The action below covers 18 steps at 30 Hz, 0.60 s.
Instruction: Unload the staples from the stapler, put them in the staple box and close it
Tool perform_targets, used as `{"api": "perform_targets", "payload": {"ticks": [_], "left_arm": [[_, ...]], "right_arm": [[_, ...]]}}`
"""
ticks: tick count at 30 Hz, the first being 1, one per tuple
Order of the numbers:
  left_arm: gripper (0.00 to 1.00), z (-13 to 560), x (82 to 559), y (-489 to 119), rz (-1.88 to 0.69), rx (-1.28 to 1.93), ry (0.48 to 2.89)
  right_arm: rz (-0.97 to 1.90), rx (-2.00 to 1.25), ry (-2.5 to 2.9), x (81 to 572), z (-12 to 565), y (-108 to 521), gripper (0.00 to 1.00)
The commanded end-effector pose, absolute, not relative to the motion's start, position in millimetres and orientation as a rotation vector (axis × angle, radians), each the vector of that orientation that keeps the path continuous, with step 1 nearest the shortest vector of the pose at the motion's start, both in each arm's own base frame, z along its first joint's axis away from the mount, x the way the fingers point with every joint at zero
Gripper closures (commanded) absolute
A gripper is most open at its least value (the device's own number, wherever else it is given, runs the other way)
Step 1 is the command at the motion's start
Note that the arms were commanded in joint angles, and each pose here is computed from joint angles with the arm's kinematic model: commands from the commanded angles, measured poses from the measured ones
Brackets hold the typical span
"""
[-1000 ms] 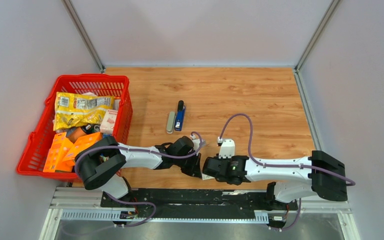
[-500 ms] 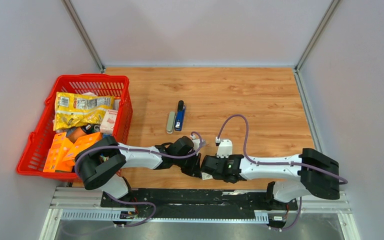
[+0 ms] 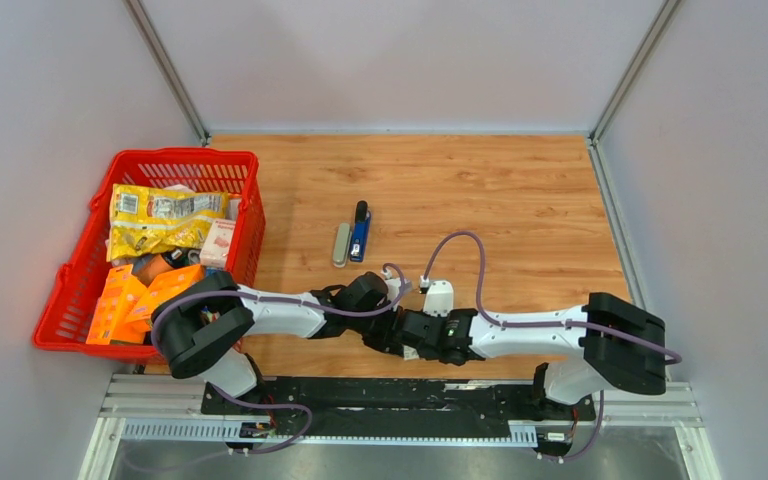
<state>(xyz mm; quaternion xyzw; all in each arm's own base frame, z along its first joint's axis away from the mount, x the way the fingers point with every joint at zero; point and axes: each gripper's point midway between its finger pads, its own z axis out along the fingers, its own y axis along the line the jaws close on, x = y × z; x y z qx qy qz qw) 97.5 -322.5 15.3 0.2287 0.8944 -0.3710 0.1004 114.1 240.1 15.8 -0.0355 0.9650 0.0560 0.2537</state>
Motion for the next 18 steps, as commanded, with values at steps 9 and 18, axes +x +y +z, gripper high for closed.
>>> {"api": "perform_targets", "payload": {"ticks": [9, 18], "left_arm": [[1.0, 6.2, 97.2, -320.8, -1.054, 0.709, 2.656], [1.0, 16.2, 101.1, -318.8, -1.034, 0.724, 2.626]], "right_arm": [[0.349, -0.081, 2.632, 109.6, 23.6, 280.6, 1.0], [0.23, -0.033, 2.598, 119.6, 24.1, 243.1, 0.91]]}}
